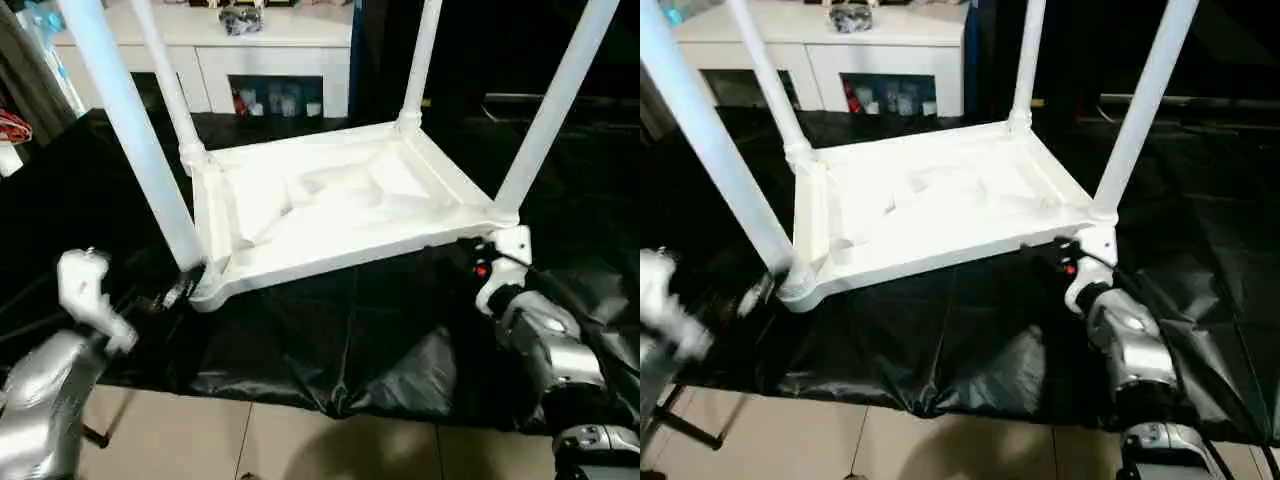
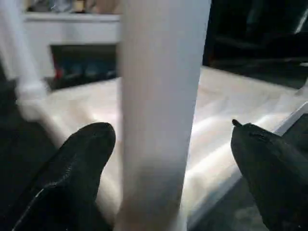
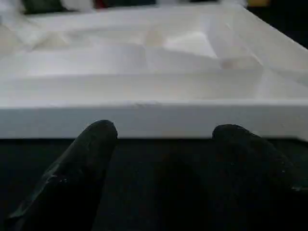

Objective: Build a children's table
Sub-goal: Rotate table base

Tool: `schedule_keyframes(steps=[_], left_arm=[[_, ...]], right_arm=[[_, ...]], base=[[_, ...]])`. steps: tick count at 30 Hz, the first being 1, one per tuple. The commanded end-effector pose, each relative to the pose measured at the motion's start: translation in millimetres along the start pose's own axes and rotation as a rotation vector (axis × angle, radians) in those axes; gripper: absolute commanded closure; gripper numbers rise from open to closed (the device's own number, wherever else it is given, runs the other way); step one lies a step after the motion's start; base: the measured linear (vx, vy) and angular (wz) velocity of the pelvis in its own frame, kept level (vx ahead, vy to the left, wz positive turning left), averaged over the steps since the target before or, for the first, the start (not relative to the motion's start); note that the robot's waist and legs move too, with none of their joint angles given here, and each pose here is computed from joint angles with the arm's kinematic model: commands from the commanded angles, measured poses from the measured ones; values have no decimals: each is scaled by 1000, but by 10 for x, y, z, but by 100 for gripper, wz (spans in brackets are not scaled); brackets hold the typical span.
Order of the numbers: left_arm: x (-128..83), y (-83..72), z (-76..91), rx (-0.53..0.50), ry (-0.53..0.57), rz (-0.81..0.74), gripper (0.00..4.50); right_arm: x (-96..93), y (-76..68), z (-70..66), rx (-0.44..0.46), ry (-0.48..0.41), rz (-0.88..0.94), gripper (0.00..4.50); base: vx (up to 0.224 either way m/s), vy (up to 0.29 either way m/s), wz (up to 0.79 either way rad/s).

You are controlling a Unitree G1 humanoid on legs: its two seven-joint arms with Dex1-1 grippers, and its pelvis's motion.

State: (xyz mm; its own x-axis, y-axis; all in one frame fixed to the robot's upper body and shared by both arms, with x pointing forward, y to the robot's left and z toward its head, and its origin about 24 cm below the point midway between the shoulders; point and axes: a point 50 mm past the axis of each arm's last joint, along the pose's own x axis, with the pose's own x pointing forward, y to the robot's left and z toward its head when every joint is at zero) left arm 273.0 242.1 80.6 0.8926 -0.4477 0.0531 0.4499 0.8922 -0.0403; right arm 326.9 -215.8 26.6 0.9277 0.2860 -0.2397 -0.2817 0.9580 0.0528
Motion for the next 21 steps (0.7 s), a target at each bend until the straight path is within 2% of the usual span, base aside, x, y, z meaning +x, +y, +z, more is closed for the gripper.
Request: schedule_keyframes(steps=[1, 6, 9, 10, 11, 16, 21], left_arm=[[69, -14, -48, -5, 30, -13, 4], [268, 30, -43, -9, 54, -51, 4], [341, -22, 2, -49, 57, -157, 4], [341, -96, 75, -105, 51, -274, 4], [327, -128, 115, -116, 43, -329, 4], [256, -166, 168, -130, 51, -437, 4], [127, -363, 142, -174, 182, -645, 4]], right_arm=[[39, -2, 34, -22, 17, -28, 76], [110, 91, 30, -60, 41, -2, 76], [158, 126, 27, -78, 57, -1, 76], [187, 146, 30, -88, 66, 1, 76], [200, 154, 33, -91, 69, 2, 76], [233, 185, 40, -102, 76, 12, 76], [293, 282, 39, -121, 85, 57, 76]], base=[[0, 0, 0], [0, 0, 0], [0, 0, 0], [0, 0, 0], [0, 0, 0], [0, 0, 0], [0, 0, 0]])
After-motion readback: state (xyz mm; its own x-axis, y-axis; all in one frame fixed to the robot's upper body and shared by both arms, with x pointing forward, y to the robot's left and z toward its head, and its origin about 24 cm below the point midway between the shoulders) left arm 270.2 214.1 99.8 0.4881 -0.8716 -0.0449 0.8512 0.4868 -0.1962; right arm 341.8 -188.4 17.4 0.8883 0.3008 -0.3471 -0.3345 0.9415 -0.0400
